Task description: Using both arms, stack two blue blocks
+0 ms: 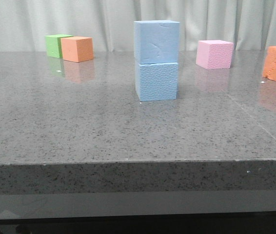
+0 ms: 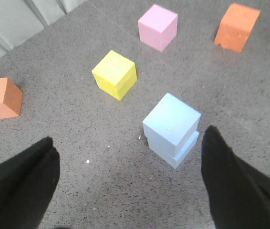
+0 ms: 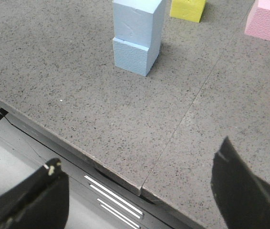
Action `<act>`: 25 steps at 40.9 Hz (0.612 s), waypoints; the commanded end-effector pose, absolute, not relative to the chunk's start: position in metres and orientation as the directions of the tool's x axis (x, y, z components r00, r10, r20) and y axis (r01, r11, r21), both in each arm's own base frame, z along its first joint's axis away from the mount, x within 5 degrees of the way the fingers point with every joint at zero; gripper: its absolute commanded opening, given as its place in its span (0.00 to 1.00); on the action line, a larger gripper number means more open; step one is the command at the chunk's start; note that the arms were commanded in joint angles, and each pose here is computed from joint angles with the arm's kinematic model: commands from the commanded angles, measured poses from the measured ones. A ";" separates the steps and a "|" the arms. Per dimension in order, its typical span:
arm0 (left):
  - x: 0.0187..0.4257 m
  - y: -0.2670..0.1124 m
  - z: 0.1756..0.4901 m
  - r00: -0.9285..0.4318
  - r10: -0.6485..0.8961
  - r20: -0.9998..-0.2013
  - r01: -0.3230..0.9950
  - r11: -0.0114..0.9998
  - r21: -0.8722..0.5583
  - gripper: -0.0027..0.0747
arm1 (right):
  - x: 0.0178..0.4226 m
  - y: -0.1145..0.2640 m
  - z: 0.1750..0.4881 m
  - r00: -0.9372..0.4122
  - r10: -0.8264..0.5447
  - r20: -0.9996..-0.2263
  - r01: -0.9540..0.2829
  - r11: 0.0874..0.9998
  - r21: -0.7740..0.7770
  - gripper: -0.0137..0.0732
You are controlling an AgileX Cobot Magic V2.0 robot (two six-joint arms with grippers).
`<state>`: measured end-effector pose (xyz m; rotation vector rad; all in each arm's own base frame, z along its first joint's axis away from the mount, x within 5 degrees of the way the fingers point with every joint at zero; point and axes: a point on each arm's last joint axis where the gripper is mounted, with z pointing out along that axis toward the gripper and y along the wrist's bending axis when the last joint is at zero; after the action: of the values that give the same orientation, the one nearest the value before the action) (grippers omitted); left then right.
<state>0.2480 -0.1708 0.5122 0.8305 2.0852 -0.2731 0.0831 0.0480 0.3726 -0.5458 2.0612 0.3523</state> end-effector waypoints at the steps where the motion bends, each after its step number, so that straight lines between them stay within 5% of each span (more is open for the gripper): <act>1: 0.217 -0.151 0.536 -0.383 0.392 -0.837 0.629 0.774 0.074 0.79 | 0.085 0.048 0.385 -0.391 -0.203 -0.898 -0.505 0.863 0.025 0.86; 13: 0.177 -0.124 0.512 -0.388 0.389 -0.835 0.627 0.776 0.070 0.79 | 0.085 0.048 0.385 -0.391 -0.203 -0.898 -0.505 0.863 0.025 0.86; 25: 0.129 -0.090 0.443 -0.426 0.345 -0.836 0.600 0.800 0.024 0.79 | 0.085 0.048 0.385 -0.391 -0.203 -0.898 -0.505 0.863 0.025 0.86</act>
<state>0.1429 -0.0995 0.4468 0.7656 2.1437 -0.3030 0.0831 0.0480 0.3726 -0.5458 2.0612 0.3523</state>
